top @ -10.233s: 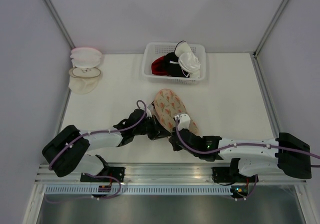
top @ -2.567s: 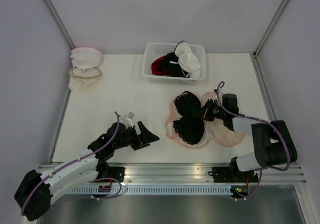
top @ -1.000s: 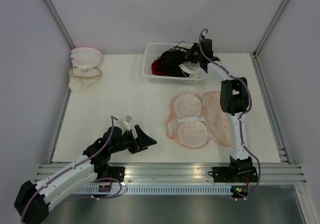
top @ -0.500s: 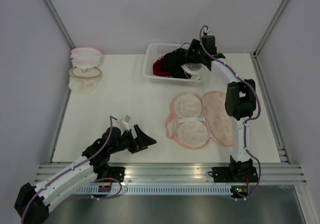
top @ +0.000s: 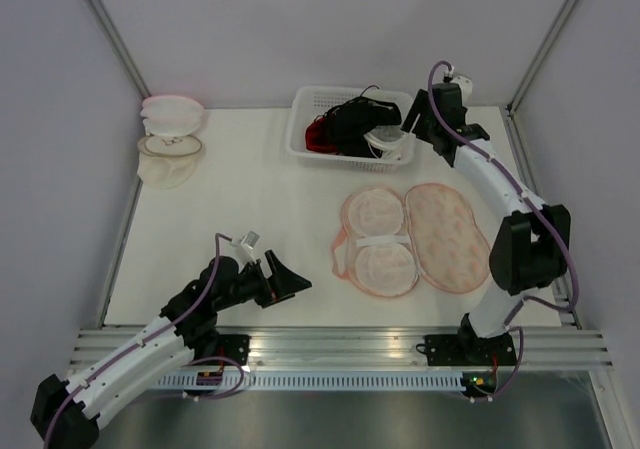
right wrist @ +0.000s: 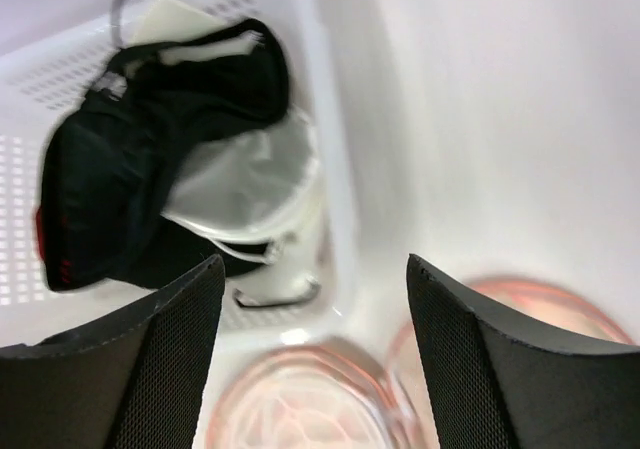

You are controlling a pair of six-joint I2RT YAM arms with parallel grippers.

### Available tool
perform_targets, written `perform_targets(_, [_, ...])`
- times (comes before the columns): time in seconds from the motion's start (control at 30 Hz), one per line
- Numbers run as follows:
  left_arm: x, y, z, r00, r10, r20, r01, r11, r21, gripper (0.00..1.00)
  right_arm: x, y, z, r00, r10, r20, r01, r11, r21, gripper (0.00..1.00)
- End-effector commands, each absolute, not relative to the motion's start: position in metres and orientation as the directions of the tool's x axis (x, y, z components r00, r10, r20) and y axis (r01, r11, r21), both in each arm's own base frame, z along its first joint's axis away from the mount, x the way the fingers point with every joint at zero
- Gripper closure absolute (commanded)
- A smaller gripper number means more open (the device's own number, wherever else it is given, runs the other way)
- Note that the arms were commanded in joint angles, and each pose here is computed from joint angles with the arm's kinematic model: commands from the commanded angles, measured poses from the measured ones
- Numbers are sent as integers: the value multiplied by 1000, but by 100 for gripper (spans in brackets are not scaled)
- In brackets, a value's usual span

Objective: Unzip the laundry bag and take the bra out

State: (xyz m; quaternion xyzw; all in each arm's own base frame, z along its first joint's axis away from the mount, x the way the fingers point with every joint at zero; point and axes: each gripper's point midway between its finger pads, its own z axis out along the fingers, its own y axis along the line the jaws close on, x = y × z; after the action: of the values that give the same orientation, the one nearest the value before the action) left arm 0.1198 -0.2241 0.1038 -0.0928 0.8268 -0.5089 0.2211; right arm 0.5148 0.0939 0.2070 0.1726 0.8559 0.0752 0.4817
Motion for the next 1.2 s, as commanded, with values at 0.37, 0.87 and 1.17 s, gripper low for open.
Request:
perform_targets(0.37, [115, -226, 105, -898, -359, -255, 72, 452, -889, 1, 307, -50, 64, -554, 526, -645, 719, 693, -53, 20])
perform_targets(0.87, [115, -228, 102, -898, -368, -243, 71, 422, -904, 1, 270, -75, 6, -587, 635, -503, 733, 680, 2, 26])
perform_targets(1.17, [113, -227, 96, -900, -371, -231, 58, 424, -904, 1, 266, -66, -11, -597, 678, -429, 725, 685, 72, 82])
